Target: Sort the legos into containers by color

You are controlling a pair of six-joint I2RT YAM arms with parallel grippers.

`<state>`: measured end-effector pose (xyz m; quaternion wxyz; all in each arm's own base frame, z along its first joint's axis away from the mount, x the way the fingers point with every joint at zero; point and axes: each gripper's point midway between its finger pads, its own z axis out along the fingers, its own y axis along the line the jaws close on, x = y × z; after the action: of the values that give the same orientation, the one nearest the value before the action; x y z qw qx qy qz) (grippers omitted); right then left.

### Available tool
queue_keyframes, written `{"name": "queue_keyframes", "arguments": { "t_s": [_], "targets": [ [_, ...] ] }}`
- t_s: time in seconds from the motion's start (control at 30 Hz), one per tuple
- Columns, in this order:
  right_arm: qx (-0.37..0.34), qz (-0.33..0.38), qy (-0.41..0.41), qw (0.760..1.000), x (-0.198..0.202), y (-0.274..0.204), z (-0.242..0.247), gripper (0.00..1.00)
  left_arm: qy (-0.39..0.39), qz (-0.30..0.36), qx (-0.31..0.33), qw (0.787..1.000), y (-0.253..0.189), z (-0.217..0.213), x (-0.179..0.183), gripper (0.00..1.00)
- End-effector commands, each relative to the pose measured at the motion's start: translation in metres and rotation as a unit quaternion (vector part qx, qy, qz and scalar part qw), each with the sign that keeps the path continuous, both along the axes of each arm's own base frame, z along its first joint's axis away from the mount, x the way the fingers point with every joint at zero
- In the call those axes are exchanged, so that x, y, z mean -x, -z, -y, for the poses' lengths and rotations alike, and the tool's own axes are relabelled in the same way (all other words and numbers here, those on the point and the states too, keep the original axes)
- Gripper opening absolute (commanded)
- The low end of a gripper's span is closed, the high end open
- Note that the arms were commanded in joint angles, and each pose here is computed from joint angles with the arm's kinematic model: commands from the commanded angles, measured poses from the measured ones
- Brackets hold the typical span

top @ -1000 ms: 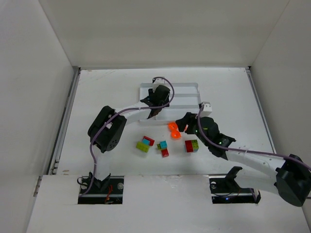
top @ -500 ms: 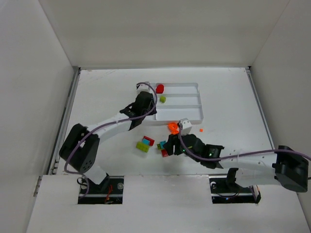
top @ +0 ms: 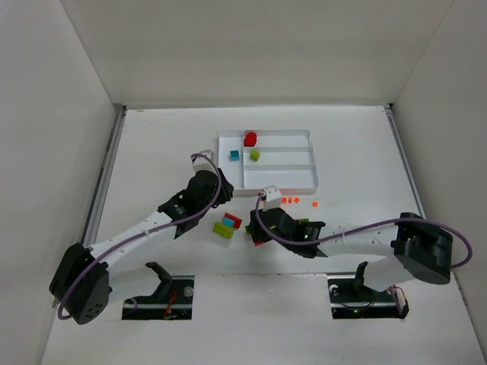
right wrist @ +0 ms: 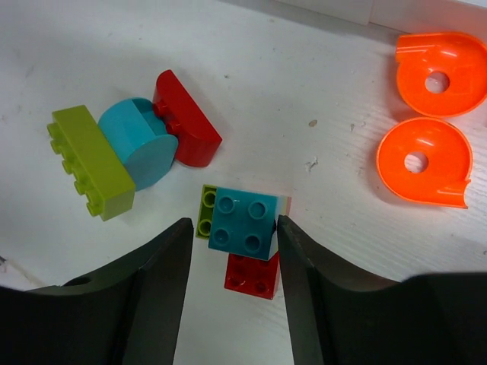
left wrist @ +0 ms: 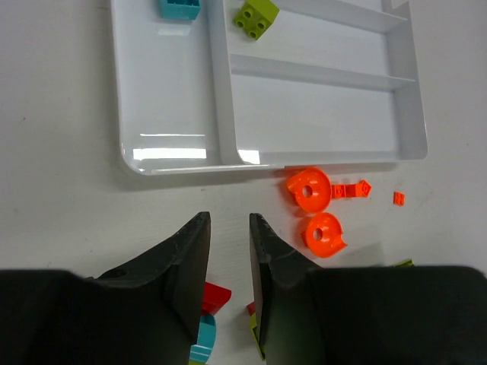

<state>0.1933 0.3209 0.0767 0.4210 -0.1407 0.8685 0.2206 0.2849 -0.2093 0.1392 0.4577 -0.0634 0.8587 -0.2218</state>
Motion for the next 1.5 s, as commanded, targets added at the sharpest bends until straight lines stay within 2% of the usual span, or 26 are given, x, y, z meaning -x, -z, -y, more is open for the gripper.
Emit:
{"name": "queue_keyframes", "arguments": {
  "t_s": [0.0,0.23,0.33,0.47,0.57,0.73,0.9,1.2,1.47],
  "targets": [
    [-0.002,0.009,0.010,1.000,-0.008,-0.009,-0.008,0.53,0.000,0.001,0.016,1.000,-0.007,-0.002,0.012,0.25],
    [0.028,0.000,0.030,0.999,-0.010,0.003,0.000,0.58,0.006,0.005,0.024,1.000,-0.013,-0.007,0.026,0.26],
    [0.031,0.000,0.035,0.999,-0.011,0.005,0.000,0.50,0.006,0.009,0.031,0.999,-0.015,-0.007,0.028,0.27],
    [0.025,0.012,0.048,0.998,-0.016,-0.002,0.002,0.32,0.018,0.009,0.037,0.999,-0.018,0.000,0.032,0.30],
    [0.002,0.023,0.055,0.998,-0.017,-0.019,0.005,0.26,0.031,0.010,0.042,0.999,-0.023,0.007,0.037,0.33],
    [-0.100,0.042,0.061,0.992,-0.029,-0.071,0.016,0.24,0.046,0.017,0.079,0.996,-0.038,0.024,0.044,0.41],
    [-0.215,0.039,0.040,0.975,-0.040,-0.110,0.028,0.24,0.055,0.035,0.131,0.989,-0.055,0.037,0.044,0.48],
    [-0.393,0.014,0.036,0.919,-0.061,-0.157,0.054,0.24,0.071,0.085,0.269,0.957,-0.095,0.064,0.046,0.52],
    [-0.499,-0.020,0.025,0.866,-0.072,-0.182,0.058,0.24,0.104,0.091,0.306,0.942,-0.100,0.088,0.057,0.53]
  ]
}}
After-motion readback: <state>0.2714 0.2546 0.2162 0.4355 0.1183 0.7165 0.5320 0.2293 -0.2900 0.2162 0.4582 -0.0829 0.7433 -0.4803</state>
